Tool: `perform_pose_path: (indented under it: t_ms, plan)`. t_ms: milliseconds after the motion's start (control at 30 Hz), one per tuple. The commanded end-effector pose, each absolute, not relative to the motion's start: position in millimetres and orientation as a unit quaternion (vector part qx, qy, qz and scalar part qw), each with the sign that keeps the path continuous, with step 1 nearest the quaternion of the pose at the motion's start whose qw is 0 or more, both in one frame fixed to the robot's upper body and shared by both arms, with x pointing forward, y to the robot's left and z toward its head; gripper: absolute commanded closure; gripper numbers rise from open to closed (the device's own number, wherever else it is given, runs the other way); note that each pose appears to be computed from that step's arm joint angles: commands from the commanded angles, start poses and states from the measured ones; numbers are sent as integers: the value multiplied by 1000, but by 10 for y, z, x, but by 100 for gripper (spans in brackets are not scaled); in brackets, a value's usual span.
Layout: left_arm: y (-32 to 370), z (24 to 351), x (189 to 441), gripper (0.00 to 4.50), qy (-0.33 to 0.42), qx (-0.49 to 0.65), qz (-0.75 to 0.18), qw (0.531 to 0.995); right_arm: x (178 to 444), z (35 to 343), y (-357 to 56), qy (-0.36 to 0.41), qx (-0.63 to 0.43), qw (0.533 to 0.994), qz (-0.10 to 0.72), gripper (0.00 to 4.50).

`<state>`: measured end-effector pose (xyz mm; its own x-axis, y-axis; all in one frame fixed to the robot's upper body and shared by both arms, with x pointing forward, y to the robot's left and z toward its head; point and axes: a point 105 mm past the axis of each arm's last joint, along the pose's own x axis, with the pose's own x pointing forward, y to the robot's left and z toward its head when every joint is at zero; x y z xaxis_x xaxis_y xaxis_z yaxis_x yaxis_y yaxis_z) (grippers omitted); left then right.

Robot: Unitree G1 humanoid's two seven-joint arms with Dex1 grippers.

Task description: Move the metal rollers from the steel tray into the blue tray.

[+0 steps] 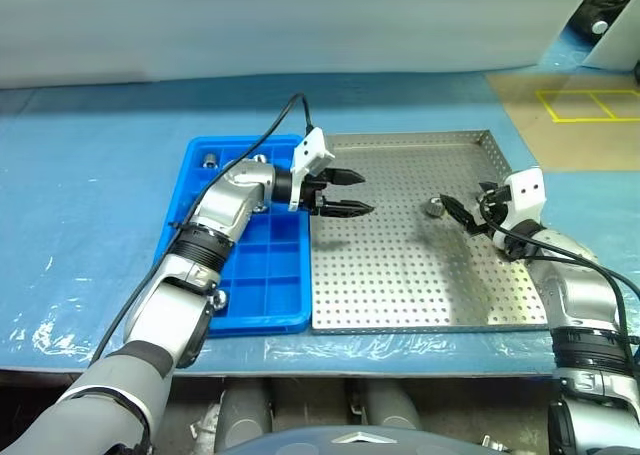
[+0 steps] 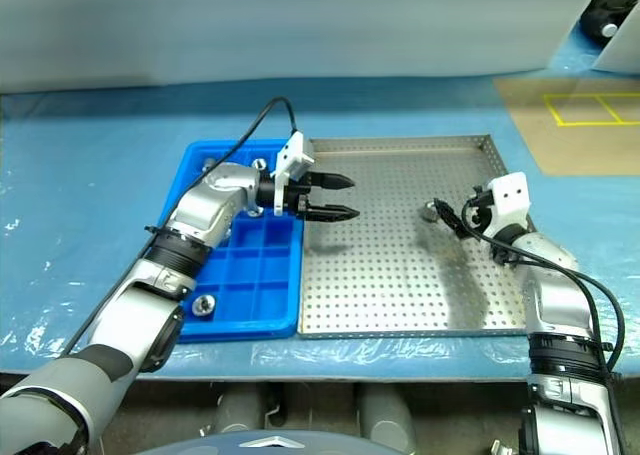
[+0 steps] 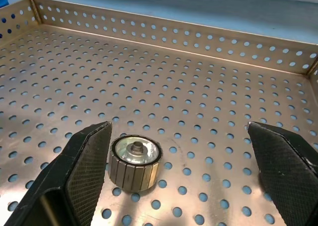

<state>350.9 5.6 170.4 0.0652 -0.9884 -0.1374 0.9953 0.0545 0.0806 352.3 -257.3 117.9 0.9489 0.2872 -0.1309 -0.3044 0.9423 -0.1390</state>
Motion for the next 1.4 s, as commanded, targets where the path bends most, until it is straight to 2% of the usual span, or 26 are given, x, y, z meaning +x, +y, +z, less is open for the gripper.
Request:
perform_pose_path:
  t_ms: [33, 233, 400, 633, 733, 800, 867, 967, 1067, 1267, 1400]
  plan:
    - [106, 1777, 3531, 96, 10, 88, -679, 729, 3584, 1274, -2415, 29, -90, 981, 169, 0]
    - [185, 1746, 3518, 96, 15, 93, -671, 736, 3713, 1220, -2321, 29, -80, 980, 180, 0]
    - [219, 1711, 3497, 96, 19, 96, -666, 740, 3757, 921, -2639, 72, -102, 984, 127, 0]
    - [263, 1681, 3502, 96, 25, 99, -655, 748, 3735, 768, -2488, 84, -92, 979, 164, 0]
    - [264, 1716, 3478, 90, 22, 94, -660, 745, 3732, 750, -2365, 80, -81, 977, 179, 54]
    - [275, 1729, 3474, 90, 23, 94, -661, 744, 3732, 733, -2349, 83, -89, 977, 178, 119]
    - [293, 1730, 3476, 90, 25, 96, -661, 744, 3740, 729, -2365, 83, -94, 977, 172, 119]
    - [317, 1735, 3461, 90, 28, 99, -663, 741, 3749, 741, -2408, 81, -92, 979, 163, 177]
    - [330, 1727, 3430, 90, 31, 102, -668, 736, 3778, 737, -2457, 84, -105, 980, 148, 275]
    - [447, 1720, 3363, 90, 43, 115, -672, 730, 3809, 811, -2250, 74, -111, 974, 182, 279]
    - [603, 1818, 3347, 90, 37, 122, -659, 741, 3884, 1156, -1991, 21, -99, 970, 220, 279]
